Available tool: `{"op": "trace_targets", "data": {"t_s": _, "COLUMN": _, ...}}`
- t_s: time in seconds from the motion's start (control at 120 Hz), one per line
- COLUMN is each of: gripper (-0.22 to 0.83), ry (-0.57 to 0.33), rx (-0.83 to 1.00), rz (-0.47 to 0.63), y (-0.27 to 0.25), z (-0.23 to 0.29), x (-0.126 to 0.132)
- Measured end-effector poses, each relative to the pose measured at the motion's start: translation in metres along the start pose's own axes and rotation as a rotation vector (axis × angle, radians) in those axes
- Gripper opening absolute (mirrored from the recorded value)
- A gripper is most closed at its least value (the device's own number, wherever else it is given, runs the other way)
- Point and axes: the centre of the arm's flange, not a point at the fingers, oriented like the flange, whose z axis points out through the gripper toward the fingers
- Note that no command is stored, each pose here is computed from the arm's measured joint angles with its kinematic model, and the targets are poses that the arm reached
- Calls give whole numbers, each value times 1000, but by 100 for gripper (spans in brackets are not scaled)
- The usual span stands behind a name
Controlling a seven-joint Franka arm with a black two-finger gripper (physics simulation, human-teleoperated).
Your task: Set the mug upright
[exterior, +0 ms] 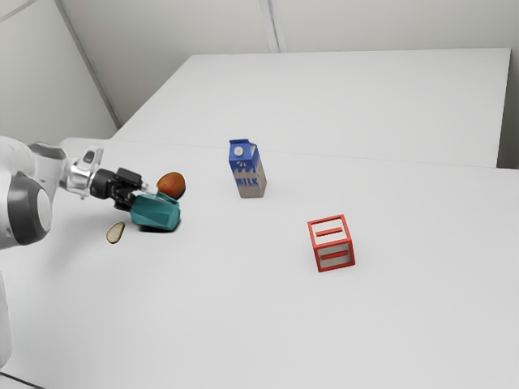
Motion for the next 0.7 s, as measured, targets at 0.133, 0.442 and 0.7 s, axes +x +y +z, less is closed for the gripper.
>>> {"op": "trace_targets", "data": {"t_s": 0.133, "gripper": 9, "ry": 10, "rx": -14, "rz": 32, "y": 1, "z": -2, "x": -1}}
{"op": "trace_targets", "data": {"t_s": 0.442, "gripper": -12, "ry": 6, "rx": -43, "rz": 92, "y": 11, "z": -4, "x": -1}}
{"op": "trace_targets", "data": {"t_s": 0.7, "gripper": -16, "ry": -61, "rx": 50, "rz": 267, "y": 119, "z": -7, "x": 19}}
